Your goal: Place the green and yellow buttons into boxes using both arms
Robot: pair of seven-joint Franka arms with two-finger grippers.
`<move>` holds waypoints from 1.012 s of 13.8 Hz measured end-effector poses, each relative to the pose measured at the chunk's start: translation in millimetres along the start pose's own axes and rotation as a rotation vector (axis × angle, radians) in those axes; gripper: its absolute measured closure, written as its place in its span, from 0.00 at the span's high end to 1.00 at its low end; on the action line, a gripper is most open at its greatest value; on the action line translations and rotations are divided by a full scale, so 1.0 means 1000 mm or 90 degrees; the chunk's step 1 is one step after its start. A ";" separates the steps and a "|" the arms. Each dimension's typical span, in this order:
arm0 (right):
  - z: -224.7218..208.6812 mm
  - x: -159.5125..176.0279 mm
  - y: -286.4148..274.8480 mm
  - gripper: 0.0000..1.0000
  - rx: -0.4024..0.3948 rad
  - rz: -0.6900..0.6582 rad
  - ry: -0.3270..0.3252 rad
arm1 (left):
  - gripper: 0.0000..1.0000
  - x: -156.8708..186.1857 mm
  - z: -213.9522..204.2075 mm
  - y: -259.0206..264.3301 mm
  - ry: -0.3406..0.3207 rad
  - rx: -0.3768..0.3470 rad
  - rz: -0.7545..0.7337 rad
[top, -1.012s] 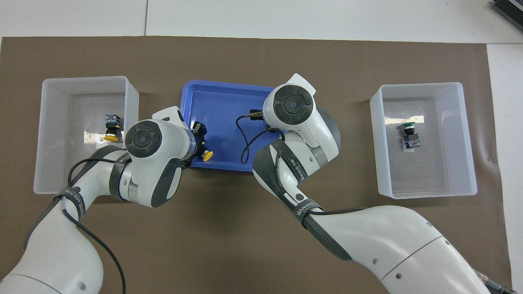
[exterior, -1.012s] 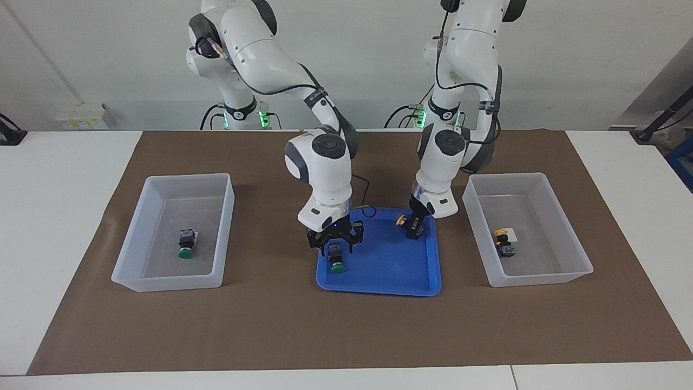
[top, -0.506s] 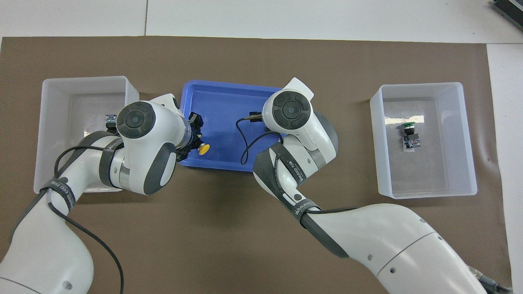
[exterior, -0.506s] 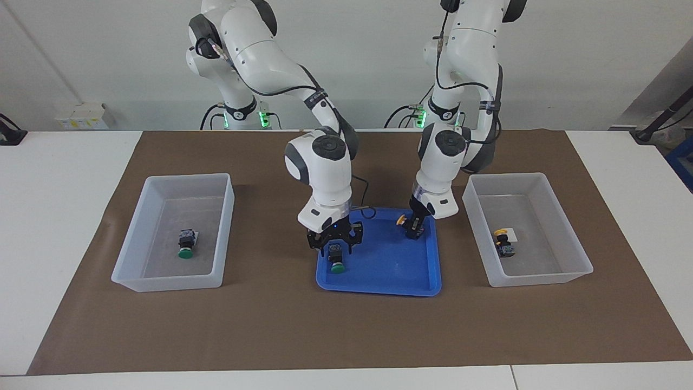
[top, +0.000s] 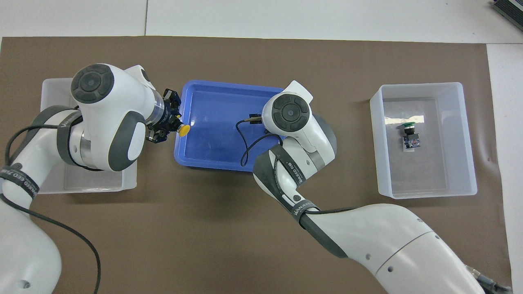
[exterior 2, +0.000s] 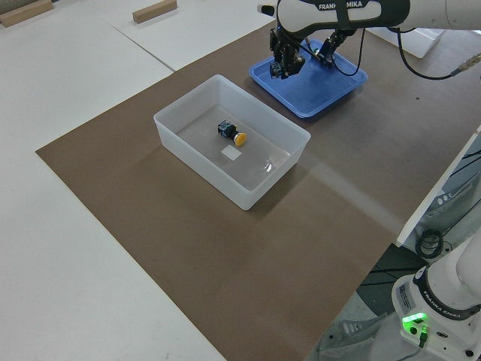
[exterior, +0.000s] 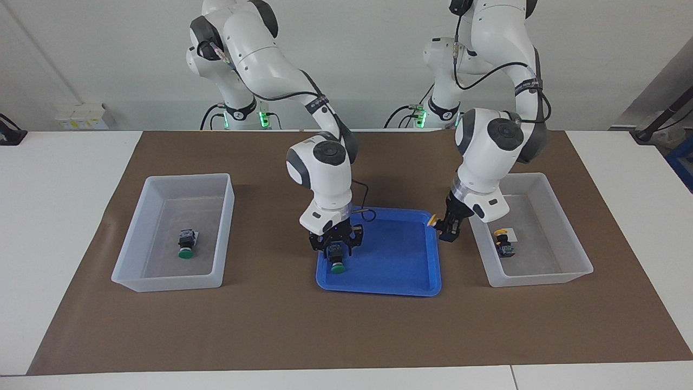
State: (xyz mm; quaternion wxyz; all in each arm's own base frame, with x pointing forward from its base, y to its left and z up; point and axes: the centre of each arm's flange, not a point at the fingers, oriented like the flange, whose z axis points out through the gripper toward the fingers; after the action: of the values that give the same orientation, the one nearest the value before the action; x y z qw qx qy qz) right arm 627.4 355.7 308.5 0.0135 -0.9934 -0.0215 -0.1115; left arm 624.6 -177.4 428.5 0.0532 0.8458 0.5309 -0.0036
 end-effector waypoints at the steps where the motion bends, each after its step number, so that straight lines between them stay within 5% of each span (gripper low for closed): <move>1: 0.002 -0.002 0.000 0.66 -0.001 -0.001 -0.003 | 0.44 0.008 -0.011 0.001 -0.001 0.005 0.012; 3: 0.004 -0.004 0.000 0.61 -0.003 -0.001 -0.006 | 0.44 0.023 -0.022 -0.002 -0.004 0.016 0.038; 6: 0.003 -0.003 0.001 0.40 -0.002 0.000 -0.004 | 0.44 0.040 -0.027 -0.007 -0.009 0.028 0.084; 14: -0.110 0.042 0.076 0.40 -0.004 0.075 0.064 | 0.44 0.089 -0.048 -0.023 -0.027 0.053 0.233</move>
State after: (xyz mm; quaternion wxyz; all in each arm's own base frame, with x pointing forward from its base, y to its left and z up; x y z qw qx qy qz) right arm 647.5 278.0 423.7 0.0177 -0.9862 0.0380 -0.1601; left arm 640.4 -83.3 468.9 0.0288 0.9294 0.3664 -0.0338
